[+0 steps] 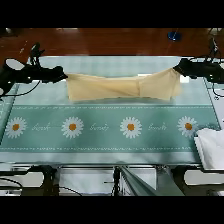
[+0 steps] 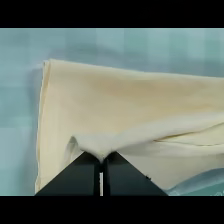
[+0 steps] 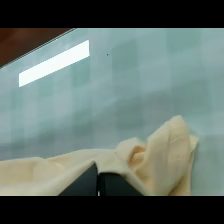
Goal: Fold the shirts.
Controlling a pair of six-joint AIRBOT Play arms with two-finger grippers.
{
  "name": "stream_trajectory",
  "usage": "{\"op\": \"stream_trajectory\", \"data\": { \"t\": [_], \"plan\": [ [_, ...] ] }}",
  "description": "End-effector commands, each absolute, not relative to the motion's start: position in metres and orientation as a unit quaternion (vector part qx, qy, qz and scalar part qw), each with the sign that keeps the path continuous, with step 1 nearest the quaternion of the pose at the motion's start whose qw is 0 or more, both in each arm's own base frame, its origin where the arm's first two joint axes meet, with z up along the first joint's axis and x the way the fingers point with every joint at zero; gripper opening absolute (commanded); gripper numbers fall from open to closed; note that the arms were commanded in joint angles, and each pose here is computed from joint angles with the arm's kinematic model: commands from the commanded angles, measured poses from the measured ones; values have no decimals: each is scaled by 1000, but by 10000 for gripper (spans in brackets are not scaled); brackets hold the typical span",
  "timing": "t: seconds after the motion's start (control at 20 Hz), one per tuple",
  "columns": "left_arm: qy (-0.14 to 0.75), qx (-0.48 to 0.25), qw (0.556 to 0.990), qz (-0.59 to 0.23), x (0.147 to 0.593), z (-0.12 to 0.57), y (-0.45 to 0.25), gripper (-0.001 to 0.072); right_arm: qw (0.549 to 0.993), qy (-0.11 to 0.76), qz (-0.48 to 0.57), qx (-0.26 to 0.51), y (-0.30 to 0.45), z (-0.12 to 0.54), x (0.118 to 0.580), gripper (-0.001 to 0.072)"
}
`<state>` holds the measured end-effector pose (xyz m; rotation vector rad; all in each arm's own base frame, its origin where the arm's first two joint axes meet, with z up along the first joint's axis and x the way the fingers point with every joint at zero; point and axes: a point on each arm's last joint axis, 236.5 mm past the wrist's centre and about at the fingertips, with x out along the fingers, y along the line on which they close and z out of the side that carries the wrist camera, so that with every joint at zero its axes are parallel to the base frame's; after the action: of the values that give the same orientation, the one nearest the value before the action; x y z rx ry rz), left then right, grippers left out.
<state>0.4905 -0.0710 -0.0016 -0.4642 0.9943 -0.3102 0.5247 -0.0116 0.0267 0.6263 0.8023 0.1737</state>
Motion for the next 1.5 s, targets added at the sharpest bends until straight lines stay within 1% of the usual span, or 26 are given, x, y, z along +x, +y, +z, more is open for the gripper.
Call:
{"op": "stream_trajectory", "data": {
  "t": [0.0, 0.25, 0.55, 0.6, 0.65, 0.7, 0.75, 0.8, 0.85, 0.9, 0.95, 1.0, 1.05, 1.1, 1.15, 1.25, 1.45],
  "plan": [
    [468, -223, 843, -142, 504, -11, -70, 23, 871, 374, 63, 312, -21, 16, 537, 25],
    [523, -227, 806, -156, 491, -57, -90, 24, 860, 400, 69, 310, -6, -15, 539, 26],
    [551, -243, 786, -137, 487, -94, -79, 25, 851, 419, 63, 311, -3, -43, 539, 28],
    [552, -245, 785, -135, 487, -97, -76, 44, 851, 420, 62, 310, -3, -45, 539, 144],
    [551, -247, 786, -133, 488, -96, -73, 110, 851, 420, 62, 310, -3, -44, 539, 346],
    [547, -246, 789, -133, 490, -92, -70, 226, 853, 414, 64, 311, -4, -39, 541, 451],
    [539, -245, 794, -135, 496, -83, -65, 427, 858, 409, 73, 303, -5, -29, 542, 456],
    [526, -245, 803, -136, 505, -68, -58, 593, 861, 403, 83, 298, -7, -14, 543, 456],
    [508, -244, 815, -138, 516, -46, -47, 672, 866, 397, 96, 289, -11, 6, 544, 456],
    [488, -242, 827, -139, 526, -23, -35, 688, 871, 393, 107, 274, -18, 26, 544, 457],
    [467, -239, 840, -139, 536, 3, -22, 687, 877, 396, 114, 248, -30, 44, 541, 457],
    [449, -236, 851, -139, 543, 25, -10, 687, 879, 407, 106, 227, -45, 56, 536, 473],
    [434, -234, 859, -137, 547, 46, 0, 687, 876, 427, 87, 208, -64, 62, 528, 521],
    [425, -234, 864, -138, 549, 61, 7, 687, 872, 446, 74, 186, -80, 63, 518, 546],
    [422, -231, 865, -141, 548, 69, 8, 686, 866, 464, 68, 176, -91, 60, 509, 587],
    [431, -229, 860, -151, 540, 73, 4, 686, 839, 504, 73, 193, -99, 42, 489, 598],
    [464, -225, 838, -179, 524, 66, -15, 684, 759, 593, 136, 231, -81, -14, 454, 602]
  ]
}}
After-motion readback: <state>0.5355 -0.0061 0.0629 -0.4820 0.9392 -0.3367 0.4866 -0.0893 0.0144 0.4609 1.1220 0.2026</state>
